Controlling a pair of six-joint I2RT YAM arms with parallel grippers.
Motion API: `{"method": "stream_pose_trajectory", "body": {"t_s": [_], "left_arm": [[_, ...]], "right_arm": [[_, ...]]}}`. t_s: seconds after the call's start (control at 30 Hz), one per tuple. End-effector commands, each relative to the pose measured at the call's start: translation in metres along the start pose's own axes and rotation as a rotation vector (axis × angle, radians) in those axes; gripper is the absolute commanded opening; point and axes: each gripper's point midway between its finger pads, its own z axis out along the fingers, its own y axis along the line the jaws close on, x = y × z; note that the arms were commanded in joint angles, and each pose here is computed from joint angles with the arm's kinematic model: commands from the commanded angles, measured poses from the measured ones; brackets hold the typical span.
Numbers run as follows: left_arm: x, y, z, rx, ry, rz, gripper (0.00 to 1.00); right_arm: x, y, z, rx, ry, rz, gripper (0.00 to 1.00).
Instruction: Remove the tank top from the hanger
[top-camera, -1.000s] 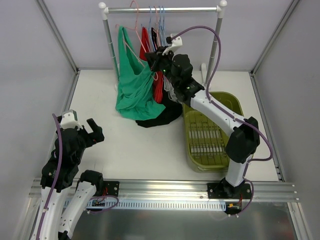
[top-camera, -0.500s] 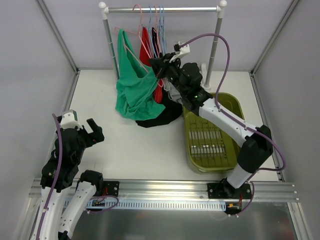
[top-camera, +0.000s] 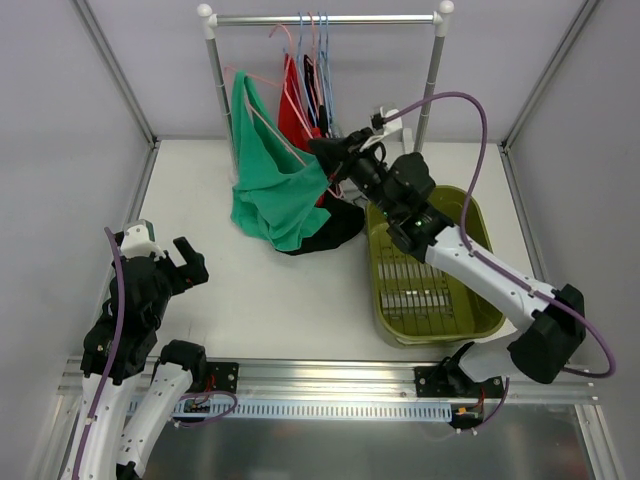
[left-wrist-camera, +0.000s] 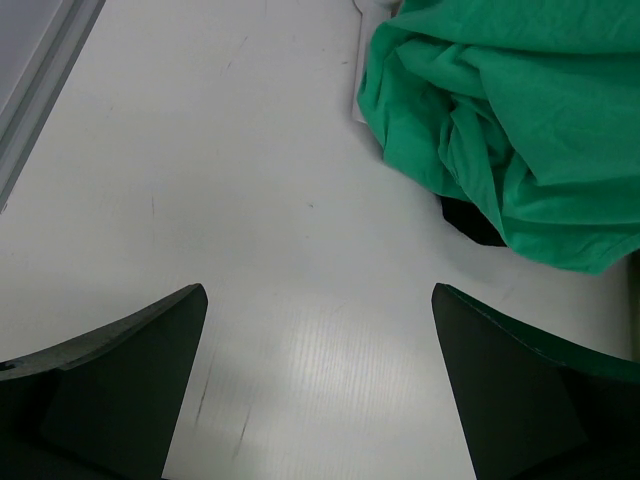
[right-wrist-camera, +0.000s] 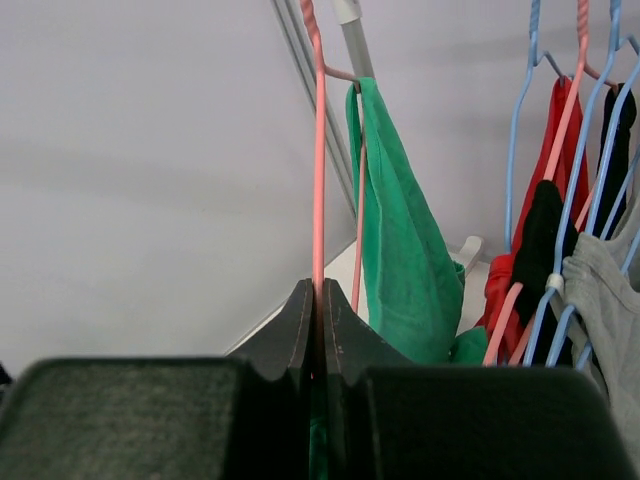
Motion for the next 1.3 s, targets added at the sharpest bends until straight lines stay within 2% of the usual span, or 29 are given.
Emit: {"method": "stream_pose_trajectory", "body": {"t_s": [0.0,0.2,0.33,0.63,0.77,0.87,0.97,1.0,1.07,1.1,1.17,1.2,1.27], "left_arm": [[-0.006,0.0,0.001,-0.003,-0.03,-0.027,0.99],[-0.007,-0.001,0.002,-0.006,-0.026,-0.025,0.99],[-0.009,0.001,-0.001,-0.01,-0.041,-0.029,0.99],[-0.021,0.0,-0.008,-0.001,-0.08,-0.028,0.99],[-0.032,-0.005,-0.012,0.019,-0.087,-0.023,0.99],[-0.051,-0.02,-0.025,0.093,-0.116,-0.031,0.99],[-0.074,-0.052,-0.045,0.254,-0.124,-0.008,0.99],[-0.093,-0.061,-0.06,0.305,-0.162,-0.005,0.99],[-0.107,-0.077,-0.064,0.367,-0.16,0.027,0.99],[-0.123,-0.094,-0.081,0.462,-0.187,0.038,0.99],[-0.135,-0.113,-0.085,0.541,-0.173,0.052,0.99],[-0.143,-0.129,-0.101,0.644,-0.18,0.064,0.99],[-0.155,-0.152,-0.11,0.769,-0.199,0.079,0.99]], "right_arm": [[-0.073,0.039,-0.031,-0.107,-0.208,0.025,0.0],[-0.069,0.058,-0.067,-0.177,-0.196,0.05,0.0],[-0.09,0.072,-0.103,-0.23,-0.242,0.07,0.0],[-0.117,0.093,-0.167,-0.297,-0.181,0.067,0.0],[-0.124,0.1,-0.19,-0.311,-0.115,0.076,0.0],[-0.134,0.117,-0.209,-0.38,-0.075,0.089,0.0],[-0.144,0.128,-0.227,-0.429,-0.06,0.103,0.0],[-0.146,0.131,-0.231,-0.445,-0.057,0.107,0.0],[-0.151,0.135,-0.243,-0.465,-0.053,0.109,0.0],[-0.153,0.136,-0.244,-0.465,-0.058,0.105,0.0],[-0.143,0.129,-0.246,-0.429,-0.019,0.112,0.0],[-0.138,0.125,-0.245,-0.415,-0.008,0.111,0.0],[-0.131,0.119,-0.244,-0.387,0.006,0.117,0.0]]}}
